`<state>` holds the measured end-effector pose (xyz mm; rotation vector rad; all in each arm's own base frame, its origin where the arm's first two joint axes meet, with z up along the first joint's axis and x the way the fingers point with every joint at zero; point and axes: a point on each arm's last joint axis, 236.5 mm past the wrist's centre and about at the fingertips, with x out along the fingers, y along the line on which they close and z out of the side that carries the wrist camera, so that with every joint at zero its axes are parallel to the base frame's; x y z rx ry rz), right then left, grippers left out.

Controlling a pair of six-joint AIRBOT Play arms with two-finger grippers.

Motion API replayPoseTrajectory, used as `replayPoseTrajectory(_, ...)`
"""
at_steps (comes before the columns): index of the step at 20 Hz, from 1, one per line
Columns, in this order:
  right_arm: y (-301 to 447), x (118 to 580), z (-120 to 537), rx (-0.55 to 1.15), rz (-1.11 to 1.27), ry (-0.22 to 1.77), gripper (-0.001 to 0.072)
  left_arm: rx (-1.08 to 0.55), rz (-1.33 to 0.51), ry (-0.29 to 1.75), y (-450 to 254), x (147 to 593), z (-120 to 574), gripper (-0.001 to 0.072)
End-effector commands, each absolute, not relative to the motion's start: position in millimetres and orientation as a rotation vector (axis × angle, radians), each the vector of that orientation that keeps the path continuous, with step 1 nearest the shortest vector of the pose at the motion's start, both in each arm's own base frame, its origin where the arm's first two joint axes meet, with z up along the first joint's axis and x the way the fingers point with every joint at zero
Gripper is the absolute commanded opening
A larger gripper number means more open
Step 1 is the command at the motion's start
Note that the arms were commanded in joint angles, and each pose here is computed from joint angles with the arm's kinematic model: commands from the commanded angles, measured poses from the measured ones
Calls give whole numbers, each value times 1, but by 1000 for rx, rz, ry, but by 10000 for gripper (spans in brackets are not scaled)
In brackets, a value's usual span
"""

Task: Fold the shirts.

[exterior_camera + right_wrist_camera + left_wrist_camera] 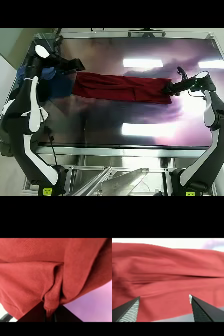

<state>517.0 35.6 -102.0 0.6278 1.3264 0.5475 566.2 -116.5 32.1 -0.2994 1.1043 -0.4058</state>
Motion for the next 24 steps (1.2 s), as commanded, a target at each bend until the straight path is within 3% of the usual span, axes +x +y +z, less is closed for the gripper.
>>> replayPoseTrajectory(1, 49, 518, -87, 644, 608, 1301, 23, -322, -487, 1155, -166, 562, 1, 459)
replayPoseTrajectory(2, 51, 515, -79, 641, 621, 1306, 23, -319, -505, 1166, -184, 562, -13, 334)
replayPoseTrajectory(3, 52, 510, -70, 633, 639, 1311, 23, -336, -535, 1170, -209, 561, -27, 254)
replayPoseTrajectory(5, 54, 500, -42, 608, 679, 1309, 23, -398, -615, 1167, -266, 556, -48, 4)
replayPoseTrajectory(11, 57, 479, 69, 470, 733, 1174, 22, -563, -739, 1191, -398, 519, -97, 2)
replayPoseTrajectory(17, 55, 477, 116, 404, 726, 1077, 22, -602, -786, 1223, -433, 495, -101, 2)
replayPoseTrajectory(20, 64, 476, 117, 409, 735, 1083, 22, -724, -984, 1155, -434, 491, -11, 2)
replayPoseTrajectory(24, 106, 487, 128, 434, 778, 1034, 22, -812, -1376, 782, -334, 474, 222, 1)
